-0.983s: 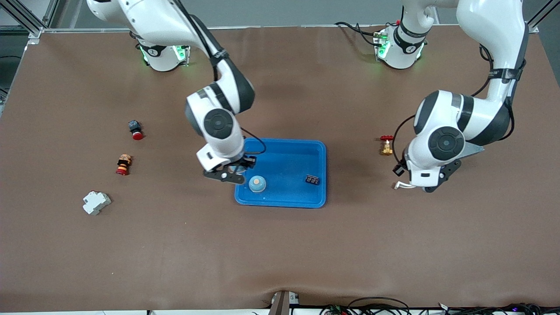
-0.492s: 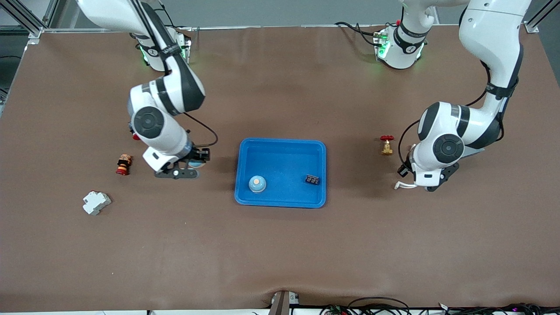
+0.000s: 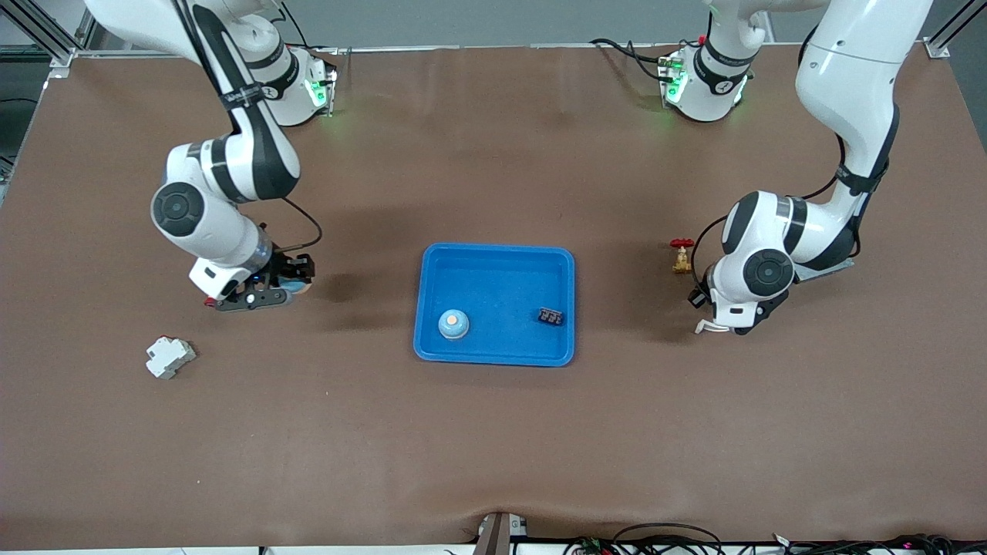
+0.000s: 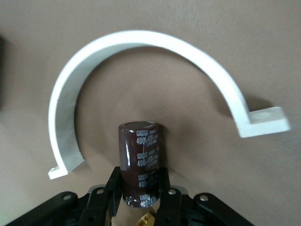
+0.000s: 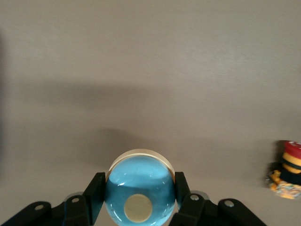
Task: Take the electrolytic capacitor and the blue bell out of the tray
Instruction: 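Release the capacitor with the left gripper while the right gripper releases the bell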
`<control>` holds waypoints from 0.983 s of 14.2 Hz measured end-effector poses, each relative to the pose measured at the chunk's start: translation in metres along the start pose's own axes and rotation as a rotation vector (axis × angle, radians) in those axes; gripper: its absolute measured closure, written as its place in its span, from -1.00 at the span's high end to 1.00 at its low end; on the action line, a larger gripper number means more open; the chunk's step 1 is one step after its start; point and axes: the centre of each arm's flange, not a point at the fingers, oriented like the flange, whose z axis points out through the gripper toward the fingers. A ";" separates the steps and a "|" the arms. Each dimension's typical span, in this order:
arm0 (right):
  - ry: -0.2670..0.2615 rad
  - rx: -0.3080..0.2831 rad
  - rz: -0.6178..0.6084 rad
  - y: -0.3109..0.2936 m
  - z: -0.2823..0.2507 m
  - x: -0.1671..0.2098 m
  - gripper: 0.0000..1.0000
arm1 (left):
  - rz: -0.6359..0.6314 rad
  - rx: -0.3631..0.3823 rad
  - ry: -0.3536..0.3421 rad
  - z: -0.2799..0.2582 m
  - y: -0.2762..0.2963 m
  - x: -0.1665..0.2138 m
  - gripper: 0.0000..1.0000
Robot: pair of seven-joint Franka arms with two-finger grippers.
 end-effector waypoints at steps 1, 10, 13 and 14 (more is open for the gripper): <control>0.002 0.001 -0.006 0.011 0.004 -0.002 0.28 | 0.000 0.000 0.001 0.000 0.000 0.000 -0.21; 0.102 -0.020 -0.063 0.063 0.047 -0.030 0.28 | -0.018 -0.081 0.084 -0.087 0.021 0.017 1.00; 0.118 -0.027 -0.059 0.066 0.061 -0.034 0.28 | -0.028 -0.080 0.105 -0.146 0.040 0.006 1.00; 0.118 -0.030 -0.060 0.066 0.067 -0.035 0.28 | -0.036 -0.085 0.109 -0.157 0.048 -0.002 1.00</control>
